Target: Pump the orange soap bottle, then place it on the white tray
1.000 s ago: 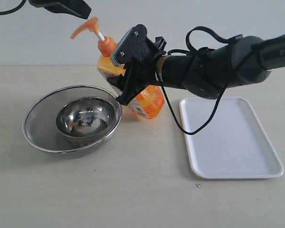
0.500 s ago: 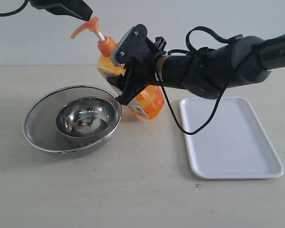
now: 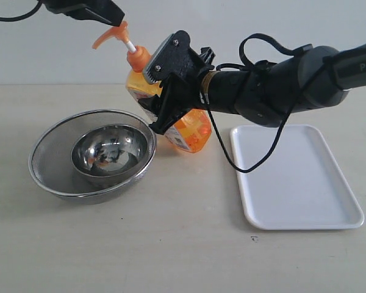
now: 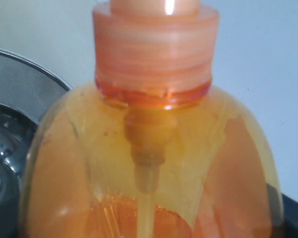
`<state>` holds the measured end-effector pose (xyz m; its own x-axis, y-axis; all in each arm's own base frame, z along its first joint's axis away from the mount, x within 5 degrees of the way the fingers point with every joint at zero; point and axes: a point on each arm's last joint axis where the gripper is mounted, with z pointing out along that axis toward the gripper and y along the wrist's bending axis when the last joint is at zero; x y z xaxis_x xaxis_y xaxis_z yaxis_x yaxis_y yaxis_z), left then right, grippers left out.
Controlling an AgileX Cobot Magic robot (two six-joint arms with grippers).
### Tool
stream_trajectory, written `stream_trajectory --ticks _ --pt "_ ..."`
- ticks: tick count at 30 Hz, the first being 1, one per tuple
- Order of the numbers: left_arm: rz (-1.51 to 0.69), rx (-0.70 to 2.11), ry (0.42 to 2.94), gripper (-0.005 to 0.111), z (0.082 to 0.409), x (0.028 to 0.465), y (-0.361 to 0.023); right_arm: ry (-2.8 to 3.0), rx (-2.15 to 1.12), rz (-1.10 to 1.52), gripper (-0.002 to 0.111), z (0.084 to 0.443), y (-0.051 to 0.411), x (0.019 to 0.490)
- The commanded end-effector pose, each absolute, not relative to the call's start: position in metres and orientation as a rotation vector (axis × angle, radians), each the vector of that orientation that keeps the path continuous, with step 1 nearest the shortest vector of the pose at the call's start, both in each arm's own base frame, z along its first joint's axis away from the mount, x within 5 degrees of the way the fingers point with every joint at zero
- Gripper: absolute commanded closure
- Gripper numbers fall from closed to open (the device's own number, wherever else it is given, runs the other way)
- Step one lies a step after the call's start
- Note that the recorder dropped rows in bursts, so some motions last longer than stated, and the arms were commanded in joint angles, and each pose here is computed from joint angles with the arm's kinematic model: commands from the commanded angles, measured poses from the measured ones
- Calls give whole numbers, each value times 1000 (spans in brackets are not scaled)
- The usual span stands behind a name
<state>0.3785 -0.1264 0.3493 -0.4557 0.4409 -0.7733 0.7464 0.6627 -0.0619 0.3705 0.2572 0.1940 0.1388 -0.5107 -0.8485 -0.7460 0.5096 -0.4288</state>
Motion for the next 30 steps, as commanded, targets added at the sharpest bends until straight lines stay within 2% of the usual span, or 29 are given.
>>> stream_trajectory --ticks 1,30 --pt "-543 933 2155 102 339 379 -131 1456 -1116 257 108 205 260 370" --pt "-565 920 2171 102 338 378 -132 1446 -1110 268 108 207 260 370"
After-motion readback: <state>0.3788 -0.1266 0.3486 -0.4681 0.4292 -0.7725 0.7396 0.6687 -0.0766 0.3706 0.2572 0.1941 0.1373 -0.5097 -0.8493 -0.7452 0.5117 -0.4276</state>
